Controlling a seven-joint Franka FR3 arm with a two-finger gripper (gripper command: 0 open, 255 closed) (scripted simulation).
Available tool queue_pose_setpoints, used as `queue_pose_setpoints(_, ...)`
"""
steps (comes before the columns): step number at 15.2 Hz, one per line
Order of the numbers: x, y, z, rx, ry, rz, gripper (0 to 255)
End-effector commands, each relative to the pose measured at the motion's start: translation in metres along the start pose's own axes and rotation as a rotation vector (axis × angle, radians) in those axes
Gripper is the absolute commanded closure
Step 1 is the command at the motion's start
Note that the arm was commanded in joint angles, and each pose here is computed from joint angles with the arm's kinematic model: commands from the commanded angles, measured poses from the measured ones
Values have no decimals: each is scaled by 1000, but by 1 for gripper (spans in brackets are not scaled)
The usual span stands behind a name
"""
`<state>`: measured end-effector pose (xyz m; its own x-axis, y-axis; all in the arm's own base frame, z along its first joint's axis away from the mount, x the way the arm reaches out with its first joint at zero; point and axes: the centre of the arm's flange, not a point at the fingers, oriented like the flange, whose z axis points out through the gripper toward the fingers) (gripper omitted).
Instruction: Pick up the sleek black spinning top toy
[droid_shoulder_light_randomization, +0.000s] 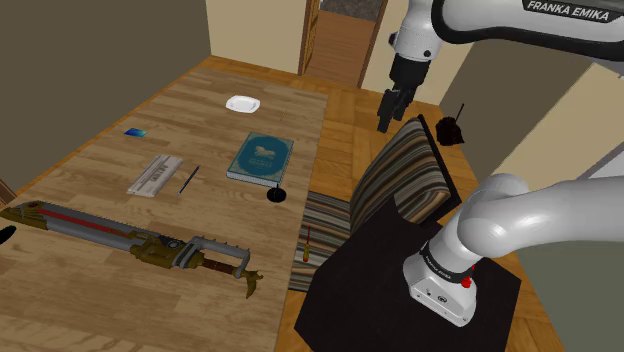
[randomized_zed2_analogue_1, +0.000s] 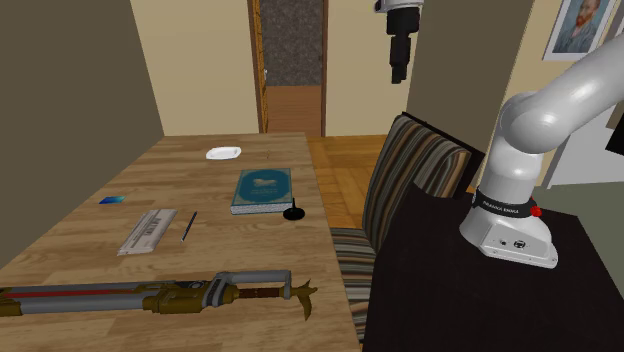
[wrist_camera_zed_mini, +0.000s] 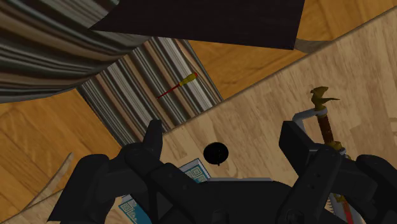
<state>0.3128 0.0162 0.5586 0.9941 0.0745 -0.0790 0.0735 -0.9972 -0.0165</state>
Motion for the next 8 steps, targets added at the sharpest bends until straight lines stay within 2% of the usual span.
queue_pose_setpoints(1,0,0,0,0,0,0,0)
queue_pose_setpoints(8,68,7,66,54,-24,14,0)
